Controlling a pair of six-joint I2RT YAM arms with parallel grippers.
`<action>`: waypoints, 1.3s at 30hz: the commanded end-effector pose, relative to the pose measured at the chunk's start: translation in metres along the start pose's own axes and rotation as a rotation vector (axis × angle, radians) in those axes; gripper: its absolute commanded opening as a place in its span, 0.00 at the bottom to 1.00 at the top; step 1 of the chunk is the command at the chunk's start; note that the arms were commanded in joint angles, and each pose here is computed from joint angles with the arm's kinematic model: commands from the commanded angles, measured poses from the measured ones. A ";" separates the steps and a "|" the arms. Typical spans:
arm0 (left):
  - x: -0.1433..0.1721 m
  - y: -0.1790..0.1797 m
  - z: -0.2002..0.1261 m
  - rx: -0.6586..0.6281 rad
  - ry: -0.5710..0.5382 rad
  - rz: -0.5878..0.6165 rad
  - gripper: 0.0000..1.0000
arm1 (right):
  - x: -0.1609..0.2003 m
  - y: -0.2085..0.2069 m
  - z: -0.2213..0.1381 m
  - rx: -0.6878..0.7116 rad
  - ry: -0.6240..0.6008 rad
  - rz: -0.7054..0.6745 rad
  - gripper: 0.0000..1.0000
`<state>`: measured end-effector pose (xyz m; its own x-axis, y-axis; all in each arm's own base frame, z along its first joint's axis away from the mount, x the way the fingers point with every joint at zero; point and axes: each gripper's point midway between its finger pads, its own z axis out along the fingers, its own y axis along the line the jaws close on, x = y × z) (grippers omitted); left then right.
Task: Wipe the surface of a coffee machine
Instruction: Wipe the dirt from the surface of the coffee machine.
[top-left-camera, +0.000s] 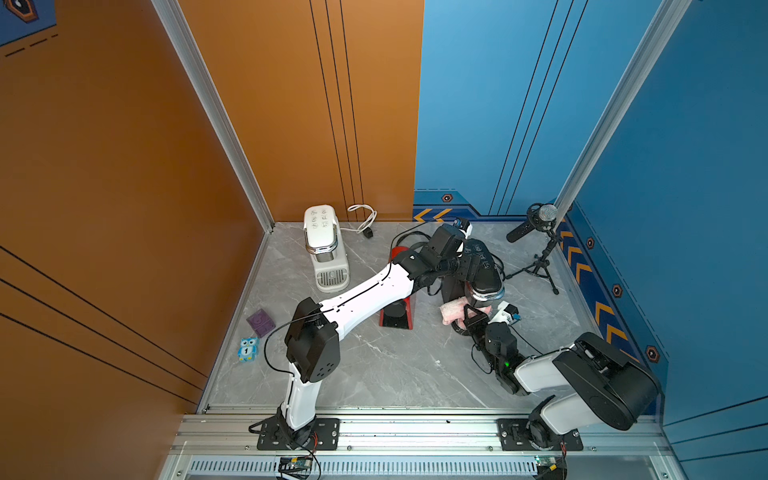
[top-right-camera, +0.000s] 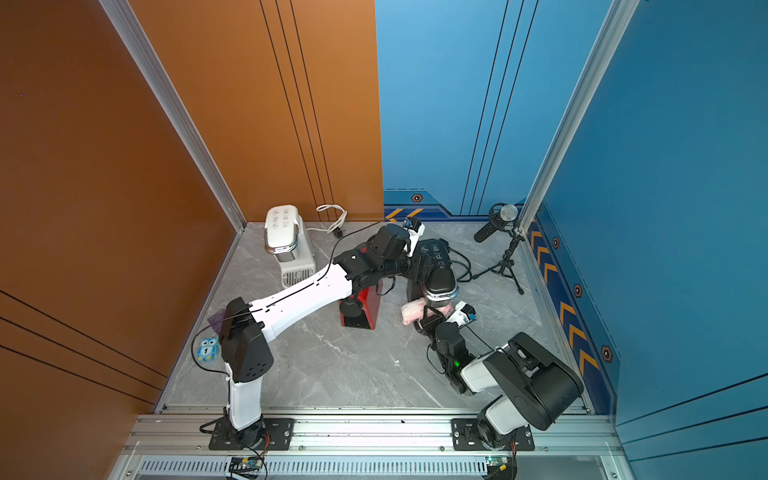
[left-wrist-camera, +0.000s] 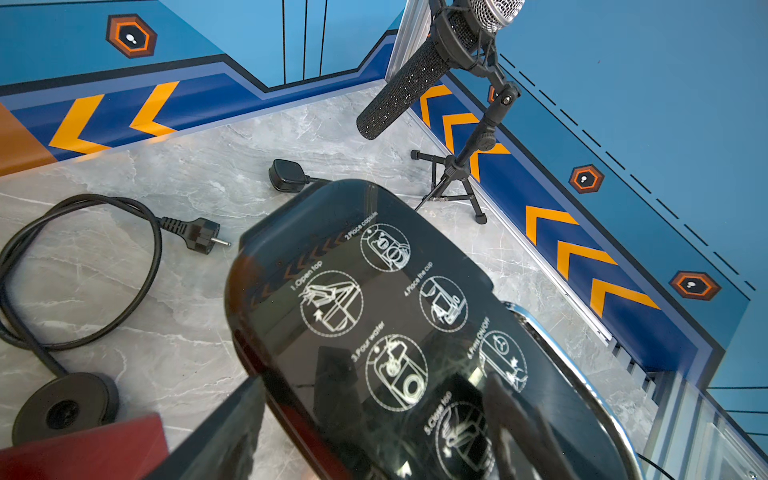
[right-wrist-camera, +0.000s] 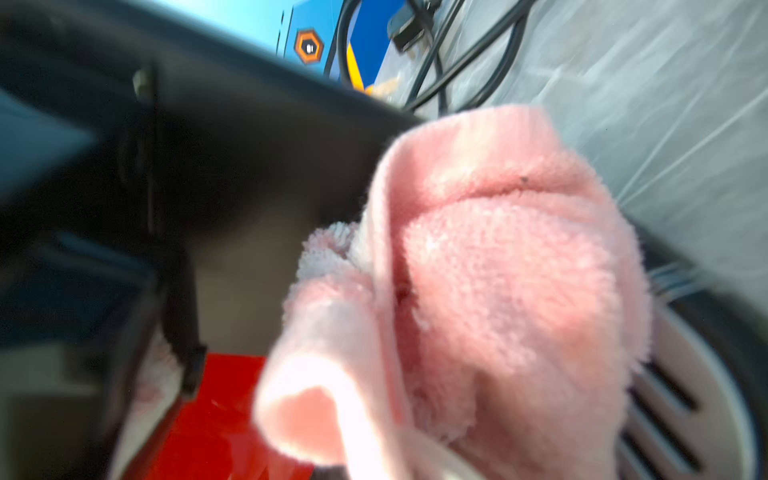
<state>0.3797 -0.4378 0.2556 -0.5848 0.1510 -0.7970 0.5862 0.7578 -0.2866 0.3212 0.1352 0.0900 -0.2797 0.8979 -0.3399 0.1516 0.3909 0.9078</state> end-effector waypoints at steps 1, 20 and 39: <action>0.080 0.032 0.017 -0.095 0.255 0.008 0.83 | -0.031 0.011 -0.002 -0.055 -0.091 0.069 0.00; 0.079 0.022 0.018 -0.066 0.254 0.016 0.82 | -0.010 0.030 0.011 -0.113 -0.007 0.063 0.00; 0.099 0.029 0.024 -0.080 0.301 0.006 0.82 | 0.012 -0.019 0.029 0.060 0.031 0.006 0.00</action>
<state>0.3805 -0.4367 0.2540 -0.5897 0.1377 -0.7958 0.5781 0.7601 -0.2968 0.3447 0.1649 0.0774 -0.3380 0.8996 -0.2766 0.1350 0.3372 0.9317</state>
